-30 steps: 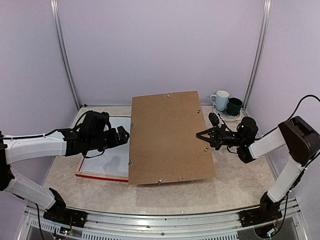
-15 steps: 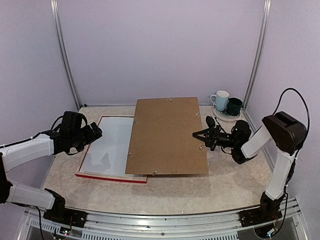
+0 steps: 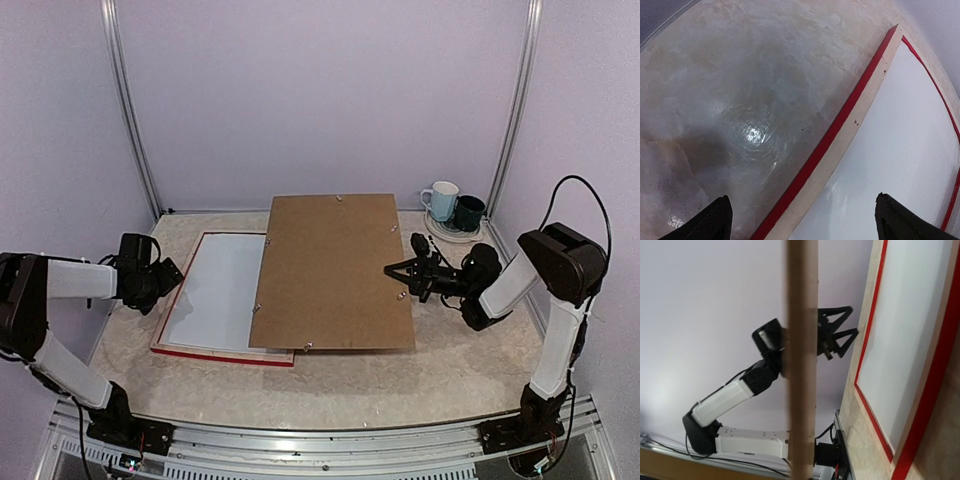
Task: Put the photo into the frame
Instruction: Move the photo frame to the center of the board.
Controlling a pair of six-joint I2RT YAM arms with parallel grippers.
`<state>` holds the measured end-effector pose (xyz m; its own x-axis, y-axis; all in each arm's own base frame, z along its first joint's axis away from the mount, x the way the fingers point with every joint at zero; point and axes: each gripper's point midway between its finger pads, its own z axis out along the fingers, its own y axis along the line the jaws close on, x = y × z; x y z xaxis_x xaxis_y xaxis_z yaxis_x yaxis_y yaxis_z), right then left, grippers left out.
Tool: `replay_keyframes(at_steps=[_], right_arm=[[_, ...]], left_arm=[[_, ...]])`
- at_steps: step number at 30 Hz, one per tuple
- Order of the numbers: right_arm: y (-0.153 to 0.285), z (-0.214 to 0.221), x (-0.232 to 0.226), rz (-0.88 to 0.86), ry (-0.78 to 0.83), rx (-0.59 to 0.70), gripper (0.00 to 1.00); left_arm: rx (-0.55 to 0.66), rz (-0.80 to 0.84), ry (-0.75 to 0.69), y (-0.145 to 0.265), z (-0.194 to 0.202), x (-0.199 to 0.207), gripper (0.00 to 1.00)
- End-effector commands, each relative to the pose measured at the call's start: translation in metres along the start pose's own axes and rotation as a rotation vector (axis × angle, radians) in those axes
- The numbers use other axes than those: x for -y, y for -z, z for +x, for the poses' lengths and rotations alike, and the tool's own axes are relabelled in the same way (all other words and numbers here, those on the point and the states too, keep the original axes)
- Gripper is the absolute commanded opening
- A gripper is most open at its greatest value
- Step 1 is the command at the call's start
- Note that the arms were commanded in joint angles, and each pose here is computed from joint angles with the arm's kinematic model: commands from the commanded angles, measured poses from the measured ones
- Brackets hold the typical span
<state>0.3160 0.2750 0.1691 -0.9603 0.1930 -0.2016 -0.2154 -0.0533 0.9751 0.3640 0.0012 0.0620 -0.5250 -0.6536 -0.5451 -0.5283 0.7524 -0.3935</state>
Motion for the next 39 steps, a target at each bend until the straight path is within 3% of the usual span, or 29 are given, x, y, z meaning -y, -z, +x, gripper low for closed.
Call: replay_keyframes(at_steps=[1, 15, 33, 39], right_arm=[[-0.003, 0.002, -0.019, -0.062, 0.098, -0.004, 0.0], [-0.004, 0.003, -0.019, -0.074, 0.082, -0.023, 0.0], [0.004, -0.008, -0.024, -0.064, 0.082, -0.009, 0.0], [0.011, -0.014, -0.022, -0.048, 0.079, -0.004, 0.0]], left_arm=[[0.043, 0.067, -0.013, -0.014, -0.011, 0.016, 0.97], [-0.041, 0.077, -0.167, -0.034, 0.033, 0.03, 0.69], [-0.121, 0.148, -0.299, -0.026, 0.09, 0.043, 0.2], [-0.155, 0.18, -0.344, -0.018, 0.119, 0.045, 0.13]])
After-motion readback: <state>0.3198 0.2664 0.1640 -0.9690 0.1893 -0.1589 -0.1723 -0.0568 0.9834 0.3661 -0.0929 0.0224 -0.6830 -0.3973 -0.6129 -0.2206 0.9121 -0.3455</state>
